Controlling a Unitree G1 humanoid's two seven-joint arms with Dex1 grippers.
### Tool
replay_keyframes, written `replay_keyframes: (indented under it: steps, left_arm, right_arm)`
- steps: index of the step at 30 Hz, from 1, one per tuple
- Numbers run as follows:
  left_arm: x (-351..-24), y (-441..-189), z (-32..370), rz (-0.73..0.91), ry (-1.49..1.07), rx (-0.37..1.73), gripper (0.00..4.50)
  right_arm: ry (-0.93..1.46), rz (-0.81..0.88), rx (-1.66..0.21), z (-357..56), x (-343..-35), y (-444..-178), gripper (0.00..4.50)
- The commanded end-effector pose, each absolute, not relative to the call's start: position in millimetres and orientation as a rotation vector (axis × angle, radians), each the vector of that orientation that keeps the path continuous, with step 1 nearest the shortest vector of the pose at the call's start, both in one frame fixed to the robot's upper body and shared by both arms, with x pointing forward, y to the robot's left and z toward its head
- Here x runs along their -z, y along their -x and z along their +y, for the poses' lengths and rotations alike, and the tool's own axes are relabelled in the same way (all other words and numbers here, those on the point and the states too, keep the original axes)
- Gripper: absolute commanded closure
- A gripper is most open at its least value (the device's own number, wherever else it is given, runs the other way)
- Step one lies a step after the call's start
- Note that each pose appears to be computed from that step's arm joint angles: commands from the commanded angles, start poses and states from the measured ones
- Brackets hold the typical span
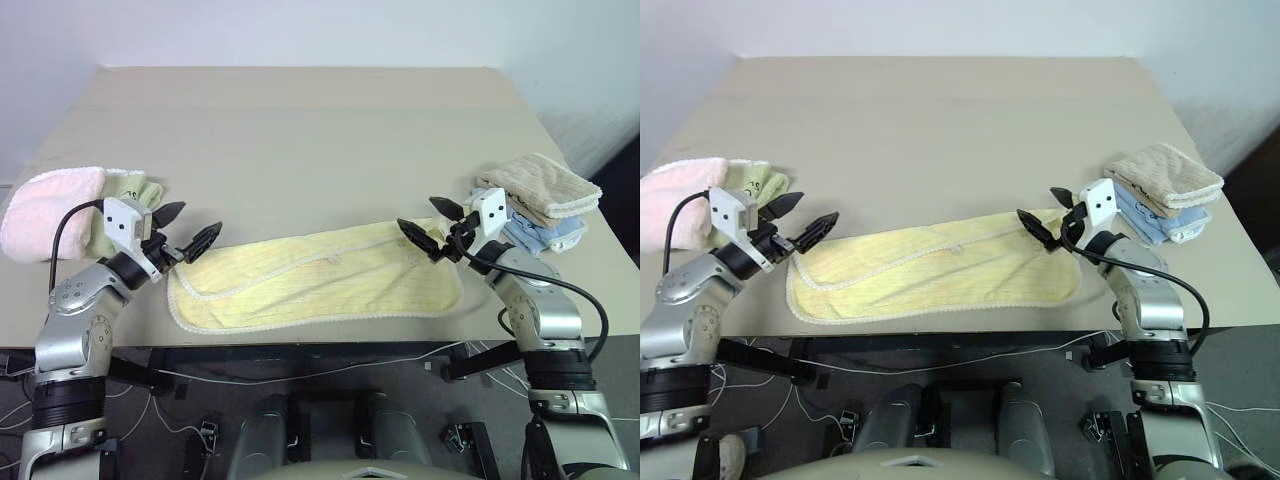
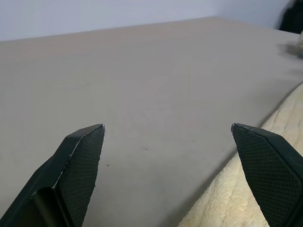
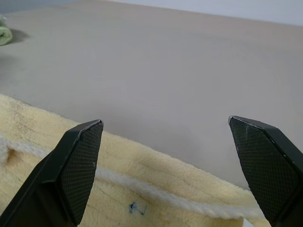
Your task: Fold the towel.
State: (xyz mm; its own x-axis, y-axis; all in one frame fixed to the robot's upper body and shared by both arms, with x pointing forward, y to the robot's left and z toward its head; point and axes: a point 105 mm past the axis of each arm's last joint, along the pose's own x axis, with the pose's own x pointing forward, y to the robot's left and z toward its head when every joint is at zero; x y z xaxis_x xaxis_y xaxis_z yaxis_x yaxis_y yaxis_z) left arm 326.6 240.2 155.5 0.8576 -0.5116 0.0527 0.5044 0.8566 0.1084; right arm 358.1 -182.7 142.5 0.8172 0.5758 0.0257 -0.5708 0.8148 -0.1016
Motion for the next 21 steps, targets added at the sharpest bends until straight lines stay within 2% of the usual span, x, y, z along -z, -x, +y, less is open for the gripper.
replay_keyframes:
  steps: [1, 21]
  left_arm:
    - [-170.1, -323.3, 235.2, -0.131, -0.122, 0.552, 0.00]
    - [-164.7, -328.1, 233.5, -0.120, -0.147, 0.556, 0.00]
  right_arm:
    - [0.108, -0.107, -0.619, -178.3, -152.3, -357.5, 0.04]
    - [0.108, -0.135, -0.613, -175.5, -156.0, -358.1, 0.04]
